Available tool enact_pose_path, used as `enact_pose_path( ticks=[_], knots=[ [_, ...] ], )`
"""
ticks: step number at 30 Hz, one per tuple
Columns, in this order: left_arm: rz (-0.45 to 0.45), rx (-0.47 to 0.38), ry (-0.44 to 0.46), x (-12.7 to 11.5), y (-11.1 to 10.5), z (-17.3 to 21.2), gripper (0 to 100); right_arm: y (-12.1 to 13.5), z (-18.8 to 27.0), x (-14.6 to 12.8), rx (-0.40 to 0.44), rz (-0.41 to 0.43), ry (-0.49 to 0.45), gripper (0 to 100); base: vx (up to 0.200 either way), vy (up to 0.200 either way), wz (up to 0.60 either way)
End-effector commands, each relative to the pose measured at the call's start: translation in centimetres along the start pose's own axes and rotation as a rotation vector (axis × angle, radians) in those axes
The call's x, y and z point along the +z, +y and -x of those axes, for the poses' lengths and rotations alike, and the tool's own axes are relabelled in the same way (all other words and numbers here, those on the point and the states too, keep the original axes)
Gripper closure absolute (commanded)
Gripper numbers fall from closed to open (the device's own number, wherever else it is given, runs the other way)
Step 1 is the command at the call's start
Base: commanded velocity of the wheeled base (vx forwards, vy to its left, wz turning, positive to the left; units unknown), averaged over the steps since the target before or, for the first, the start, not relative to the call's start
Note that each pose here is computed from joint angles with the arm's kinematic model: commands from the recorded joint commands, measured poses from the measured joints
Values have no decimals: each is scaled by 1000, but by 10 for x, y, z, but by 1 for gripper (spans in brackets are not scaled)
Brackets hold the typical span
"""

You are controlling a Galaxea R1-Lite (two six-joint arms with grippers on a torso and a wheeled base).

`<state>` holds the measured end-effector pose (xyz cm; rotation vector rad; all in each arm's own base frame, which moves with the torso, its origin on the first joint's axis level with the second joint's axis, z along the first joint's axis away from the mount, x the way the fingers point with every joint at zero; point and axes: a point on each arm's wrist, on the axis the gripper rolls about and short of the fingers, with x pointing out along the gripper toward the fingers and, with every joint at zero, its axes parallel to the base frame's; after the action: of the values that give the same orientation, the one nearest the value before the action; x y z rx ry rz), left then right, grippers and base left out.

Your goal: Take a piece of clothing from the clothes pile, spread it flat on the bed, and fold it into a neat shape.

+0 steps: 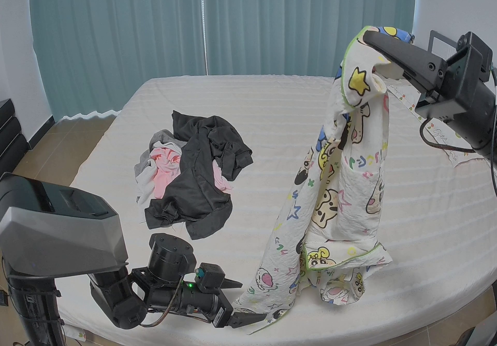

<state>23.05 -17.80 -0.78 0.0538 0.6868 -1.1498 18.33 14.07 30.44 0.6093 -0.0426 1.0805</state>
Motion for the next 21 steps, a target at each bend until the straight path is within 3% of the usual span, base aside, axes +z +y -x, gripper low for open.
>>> enact_pose_path(
  ticks=[1, 6, 7, 13, 21],
  knots=[
    [26, -28, 15, -6, 2, -10, 0, -1, -4, 0, 0, -1, 0, 100, 0, 0, 0],
    [92, -49, -27, 2, 5, -18, 0, -2, -4, -1, -2, -3, 3, 100, 0, 0, 0],
    [118, -60, -49, 5, 7, -25, 100, -2, -4, 0, 0, -1, 0, 100, 0, 0, 0],
    [206, -86, -88, 8, 4, -34, 100, -2, -2, 0, -4, 0, -2, 100, 0, 0, 0],
    [256, -53, -61, -15, 2, -10, 100, -10, 3, 4, -72, 10, -35, 100, 0, 0, 0]
  ],
)
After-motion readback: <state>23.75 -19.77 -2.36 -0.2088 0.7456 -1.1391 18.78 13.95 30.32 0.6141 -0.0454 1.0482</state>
